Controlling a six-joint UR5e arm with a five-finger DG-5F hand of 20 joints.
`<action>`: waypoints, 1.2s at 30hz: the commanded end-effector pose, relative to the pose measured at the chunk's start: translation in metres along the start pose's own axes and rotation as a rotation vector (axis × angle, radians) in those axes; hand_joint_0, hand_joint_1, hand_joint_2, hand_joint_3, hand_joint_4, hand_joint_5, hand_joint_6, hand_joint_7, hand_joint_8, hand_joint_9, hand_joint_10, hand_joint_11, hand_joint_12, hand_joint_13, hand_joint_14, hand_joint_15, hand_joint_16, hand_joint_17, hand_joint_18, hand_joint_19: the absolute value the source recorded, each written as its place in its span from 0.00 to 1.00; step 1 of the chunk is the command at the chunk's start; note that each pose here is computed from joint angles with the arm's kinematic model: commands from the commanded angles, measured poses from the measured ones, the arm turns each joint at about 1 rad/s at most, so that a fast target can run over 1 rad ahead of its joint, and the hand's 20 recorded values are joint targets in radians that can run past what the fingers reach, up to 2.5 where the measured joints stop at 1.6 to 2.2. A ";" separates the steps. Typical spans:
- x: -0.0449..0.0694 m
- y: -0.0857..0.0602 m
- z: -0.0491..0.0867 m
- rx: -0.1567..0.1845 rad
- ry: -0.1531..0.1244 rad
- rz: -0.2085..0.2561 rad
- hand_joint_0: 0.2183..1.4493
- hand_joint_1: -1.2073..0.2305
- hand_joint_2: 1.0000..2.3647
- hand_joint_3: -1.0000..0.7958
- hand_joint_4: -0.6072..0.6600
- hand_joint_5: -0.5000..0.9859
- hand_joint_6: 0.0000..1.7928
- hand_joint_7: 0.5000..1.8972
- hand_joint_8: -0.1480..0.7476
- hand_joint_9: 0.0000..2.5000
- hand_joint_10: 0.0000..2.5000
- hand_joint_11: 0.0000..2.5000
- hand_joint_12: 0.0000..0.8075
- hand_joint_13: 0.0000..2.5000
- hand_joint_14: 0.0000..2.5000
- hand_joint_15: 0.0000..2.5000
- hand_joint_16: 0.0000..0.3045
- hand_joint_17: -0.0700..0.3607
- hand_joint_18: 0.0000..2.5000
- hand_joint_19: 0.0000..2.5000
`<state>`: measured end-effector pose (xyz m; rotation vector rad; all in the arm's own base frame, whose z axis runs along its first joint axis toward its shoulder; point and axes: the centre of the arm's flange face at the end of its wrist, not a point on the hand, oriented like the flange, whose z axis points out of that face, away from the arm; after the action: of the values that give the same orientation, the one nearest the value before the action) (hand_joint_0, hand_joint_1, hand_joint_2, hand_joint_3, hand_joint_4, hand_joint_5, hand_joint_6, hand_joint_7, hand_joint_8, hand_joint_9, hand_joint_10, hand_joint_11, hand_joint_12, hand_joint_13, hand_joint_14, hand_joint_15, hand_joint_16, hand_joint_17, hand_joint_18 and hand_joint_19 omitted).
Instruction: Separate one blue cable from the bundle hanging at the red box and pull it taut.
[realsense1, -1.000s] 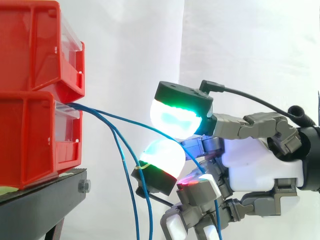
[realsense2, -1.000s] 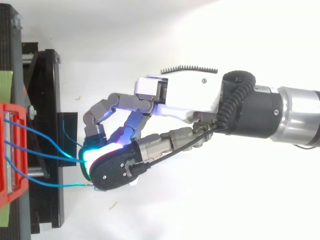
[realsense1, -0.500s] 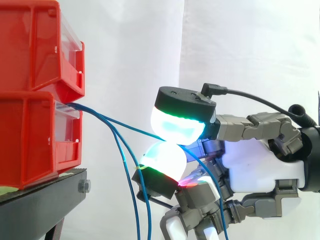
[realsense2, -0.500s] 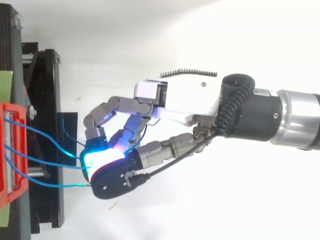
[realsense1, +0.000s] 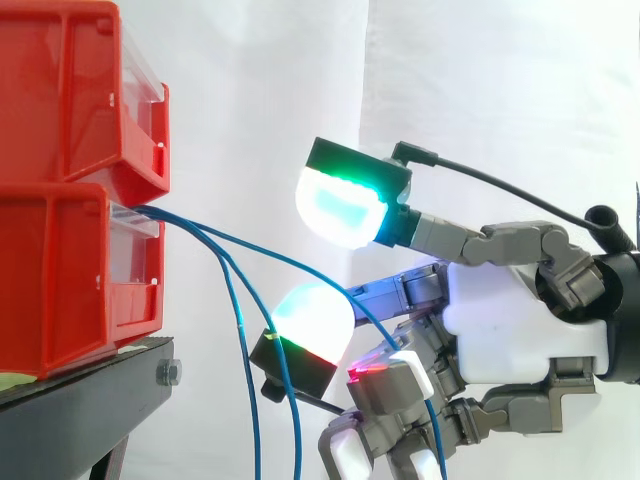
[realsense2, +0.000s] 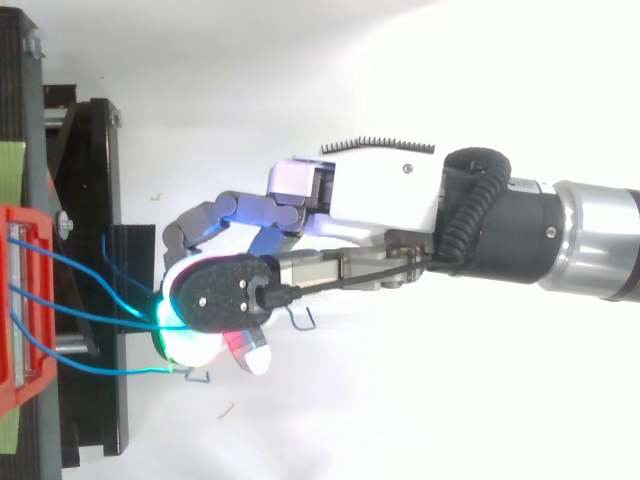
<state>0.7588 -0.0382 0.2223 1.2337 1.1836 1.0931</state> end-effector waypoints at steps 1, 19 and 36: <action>0.000 0.000 0.000 0.000 0.001 0.000 0.33 0.56 0.01 0.36 0.58 0.23 0.40 0.49 0.56 0.45 0.01 0.41 0.53 0.38 0.01 0.28 0.17 0.43 0.39 0.35; 0.001 0.000 0.000 0.001 0.000 0.000 0.34 0.34 0.02 0.49 0.59 0.20 0.48 0.43 0.57 0.43 0.01 0.44 0.53 0.38 0.01 0.28 0.17 0.43 0.39 0.33; 0.001 0.000 0.000 0.001 0.000 0.007 0.39 0.27 0.01 0.39 0.57 0.19 0.49 0.41 0.55 0.41 0.01 0.44 0.52 0.36 0.01 0.28 0.16 0.42 0.38 0.31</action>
<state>0.7587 -0.0371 0.2221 1.2372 1.1829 1.0948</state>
